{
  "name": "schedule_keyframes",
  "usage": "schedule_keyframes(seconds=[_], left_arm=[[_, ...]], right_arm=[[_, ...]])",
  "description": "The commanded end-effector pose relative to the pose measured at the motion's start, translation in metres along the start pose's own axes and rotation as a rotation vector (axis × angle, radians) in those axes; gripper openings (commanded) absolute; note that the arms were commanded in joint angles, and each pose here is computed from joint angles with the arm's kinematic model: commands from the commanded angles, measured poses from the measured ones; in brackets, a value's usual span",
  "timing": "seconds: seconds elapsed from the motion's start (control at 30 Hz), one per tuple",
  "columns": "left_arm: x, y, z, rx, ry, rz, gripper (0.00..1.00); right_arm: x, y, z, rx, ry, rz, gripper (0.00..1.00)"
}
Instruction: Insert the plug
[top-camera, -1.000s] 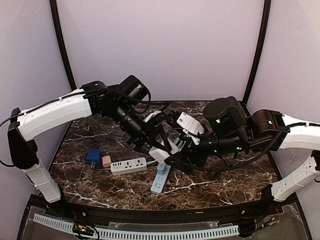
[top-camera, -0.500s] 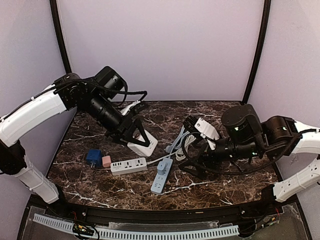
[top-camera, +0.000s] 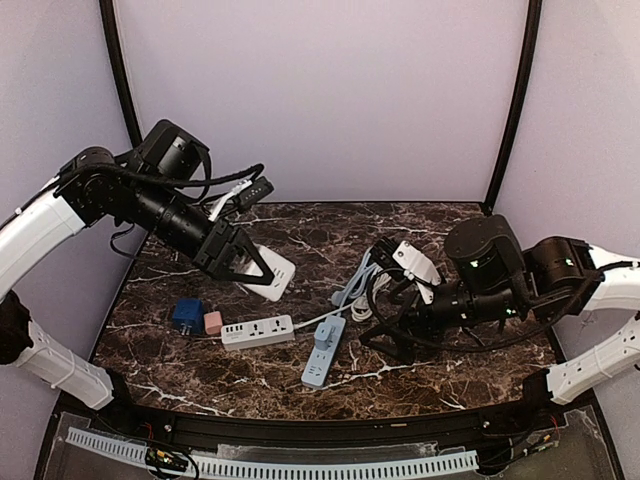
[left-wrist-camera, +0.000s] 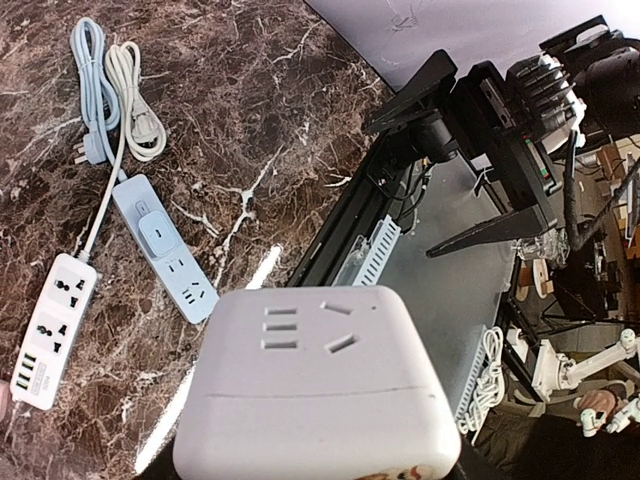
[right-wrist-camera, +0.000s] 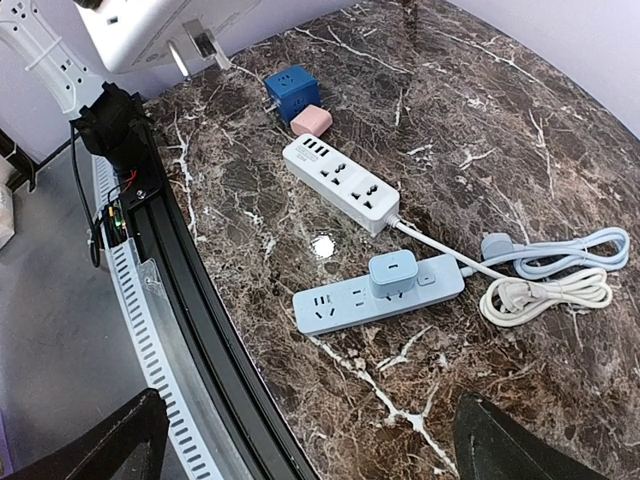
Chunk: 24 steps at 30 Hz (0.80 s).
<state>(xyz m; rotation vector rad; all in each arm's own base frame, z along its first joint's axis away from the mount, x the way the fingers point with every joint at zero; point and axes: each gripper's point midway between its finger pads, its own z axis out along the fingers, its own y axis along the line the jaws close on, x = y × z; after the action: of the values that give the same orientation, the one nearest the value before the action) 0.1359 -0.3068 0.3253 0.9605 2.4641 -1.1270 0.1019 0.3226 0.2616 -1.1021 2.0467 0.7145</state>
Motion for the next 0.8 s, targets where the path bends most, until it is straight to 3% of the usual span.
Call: schedule_keyframes(seconds=[0.0,0.27,0.43,0.6,0.77], left_arm=[[0.002,0.008,-0.004,-0.036,-0.027,0.124,0.01],[0.008,0.03,-0.007,-0.148,-0.02,0.302,0.01],[0.009,0.042,-0.015,-0.231,-0.009,0.519,0.01],[0.024,0.059,-0.007,-0.264,0.118,0.695,0.01],[0.05,0.091,0.003,-0.308,0.333,0.788,0.01]], right_arm=[[-0.001,0.004,-0.002,-0.019,-0.023,0.026,0.99],[0.006,0.001,-0.001,-0.012,-0.014,0.039,0.99],[0.012,-0.003,-0.001,0.003,-0.006,0.056,0.99],[0.017,-0.006,-0.001,0.019,0.007,0.065,0.98],[0.022,-0.007,0.001,0.026,0.026,0.076,0.99]])
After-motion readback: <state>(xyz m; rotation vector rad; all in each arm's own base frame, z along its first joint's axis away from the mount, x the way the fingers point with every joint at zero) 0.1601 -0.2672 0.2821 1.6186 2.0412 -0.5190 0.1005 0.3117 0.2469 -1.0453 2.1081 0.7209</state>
